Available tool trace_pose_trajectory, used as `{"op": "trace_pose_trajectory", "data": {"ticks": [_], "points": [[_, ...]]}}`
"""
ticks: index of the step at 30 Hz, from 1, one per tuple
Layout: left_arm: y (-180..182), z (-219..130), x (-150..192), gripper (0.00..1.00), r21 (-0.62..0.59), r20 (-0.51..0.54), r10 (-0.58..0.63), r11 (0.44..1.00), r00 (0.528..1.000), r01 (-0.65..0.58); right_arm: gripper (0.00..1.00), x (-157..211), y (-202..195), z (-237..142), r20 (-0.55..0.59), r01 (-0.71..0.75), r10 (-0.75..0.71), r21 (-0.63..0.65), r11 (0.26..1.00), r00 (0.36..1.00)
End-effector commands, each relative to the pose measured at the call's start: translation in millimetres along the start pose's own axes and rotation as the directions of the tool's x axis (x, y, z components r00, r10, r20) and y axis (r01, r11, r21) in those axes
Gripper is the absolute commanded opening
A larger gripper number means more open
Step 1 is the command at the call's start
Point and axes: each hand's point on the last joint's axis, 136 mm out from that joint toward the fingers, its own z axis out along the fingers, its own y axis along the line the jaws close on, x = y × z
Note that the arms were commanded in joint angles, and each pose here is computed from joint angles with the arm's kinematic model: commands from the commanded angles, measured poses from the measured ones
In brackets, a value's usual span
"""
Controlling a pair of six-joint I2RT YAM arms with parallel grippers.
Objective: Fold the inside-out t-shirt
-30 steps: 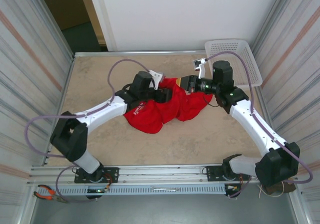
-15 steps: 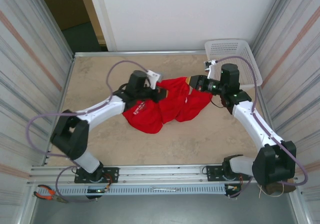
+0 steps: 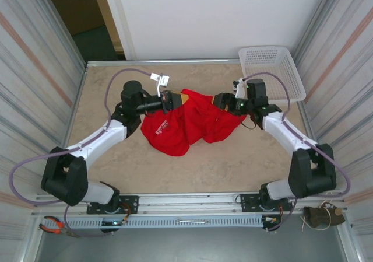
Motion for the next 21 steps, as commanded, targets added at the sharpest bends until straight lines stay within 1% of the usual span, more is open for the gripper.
{"op": "trace_pose_trajectory", "data": {"ticks": [1,3,4,7,11,12,15,17,18,20,21], "points": [[-18.8,-2.7,-12.5,0.0,0.049,0.011,0.062,0.997,0.998,-0.062,0.7,-15.5,39.9,-31.8,0.059,0.112,-0.11,-0.015,0.994,0.992],[-18.1,-2.9,-13.0,0.0,0.046,0.017,0.06,0.997,0.998,-0.06,0.7,-14.7,55.8,-36.5,0.065,0.117,-0.114,-0.046,0.992,0.991],[-19.3,-3.0,-13.9,0.0,0.045,0.021,0.06,0.997,0.998,-0.061,0.73,-12.3,64.0,-37.1,0.063,0.118,-0.114,-0.065,0.991,0.991],[-20.3,-4.6,-16.9,0.0,0.036,0.032,0.066,0.997,0.997,-0.067,0.75,-1.5,78.7,-32.0,0.052,0.144,-0.139,-0.092,0.985,0.989],[-24.5,-4.4,-18.5,0.0,0.047,0.023,0.076,0.996,0.997,-0.077,0.76,6.0,74.9,-13.7,0.032,0.179,-0.177,-0.062,0.982,0.984],[-25.5,-4.3,-18.2,0.0,0.05,0.017,0.08,0.996,0.997,-0.08,0.74,4.0,73.2,-9.2,0.034,0.183,-0.181,-0.059,0.981,0.983],[-27.2,-5.4,-17.2,0.0,0.052,0.011,0.08,0.995,0.997,-0.08,0.66,-3.6,75.3,0.4,0.033,0.198,-0.196,-0.071,0.978,0.98],[-27.9,-6.5,-15.6,0.0,0.052,0.008,0.079,0.995,0.997,-0.079,0.56,-4.8,79.4,6.8,0.008,0.206,-0.206,-0.089,0.974,0.978],[-28.2,-7.0,-15.1,0.0,0.052,0.009,0.079,0.995,0.997,-0.079,0.49,-5.1,79.5,9.5,0.0,0.208,-0.209,-0.093,0.974,0.978],[-28.4,-7.6,-13.5,0.0,0.052,0.007,0.078,0.996,0.997,-0.078,0.32,-4.5,79.7,14.1,-0.014,0.21,-0.212,-0.102,0.972,0.977],[-27.9,-7.7,-13.3,0.0,0.052,0.008,0.076,0.996,0.997,-0.076,0.22,-4.1,80.5,15.5,-0.019,0.212,-0.215,-0.109,0.971,0.976]]}}
